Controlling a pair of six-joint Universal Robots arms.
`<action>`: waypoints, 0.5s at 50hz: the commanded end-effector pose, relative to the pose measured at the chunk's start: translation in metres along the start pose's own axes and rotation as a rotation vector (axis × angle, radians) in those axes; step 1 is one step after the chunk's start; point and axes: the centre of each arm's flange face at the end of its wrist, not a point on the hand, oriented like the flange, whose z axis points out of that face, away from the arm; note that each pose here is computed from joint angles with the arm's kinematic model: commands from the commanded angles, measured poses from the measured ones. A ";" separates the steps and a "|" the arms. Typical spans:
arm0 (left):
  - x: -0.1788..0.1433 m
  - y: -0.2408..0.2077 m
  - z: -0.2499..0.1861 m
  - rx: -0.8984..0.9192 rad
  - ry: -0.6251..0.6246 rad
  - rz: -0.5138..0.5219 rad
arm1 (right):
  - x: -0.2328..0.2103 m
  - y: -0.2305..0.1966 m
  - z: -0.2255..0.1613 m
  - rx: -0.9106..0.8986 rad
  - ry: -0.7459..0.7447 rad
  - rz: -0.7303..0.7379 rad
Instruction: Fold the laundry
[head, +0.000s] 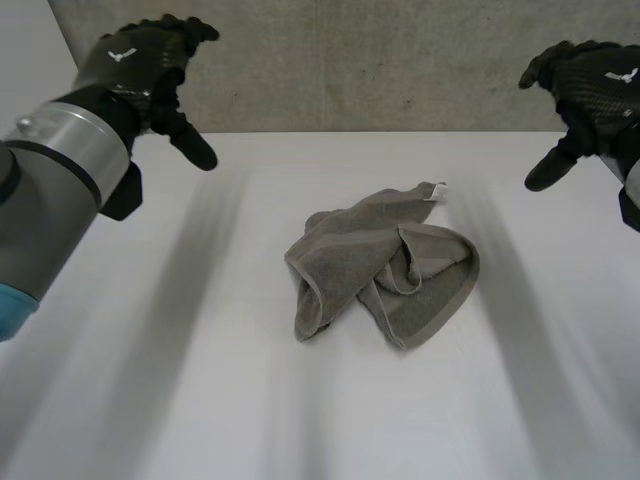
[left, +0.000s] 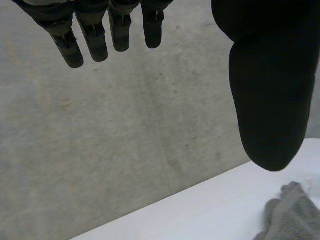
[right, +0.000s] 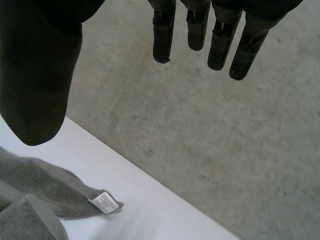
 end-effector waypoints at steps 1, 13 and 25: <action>-0.005 -0.003 -0.001 -0.029 -0.054 0.016 | 0.009 -0.008 0.003 -0.087 0.079 0.069; -0.005 -0.001 -0.004 -0.042 -0.051 0.036 | 0.010 -0.006 0.002 -0.095 0.095 0.073; -0.003 0.007 -0.003 -0.056 -0.040 0.044 | 0.005 -0.006 0.000 -0.098 0.065 0.043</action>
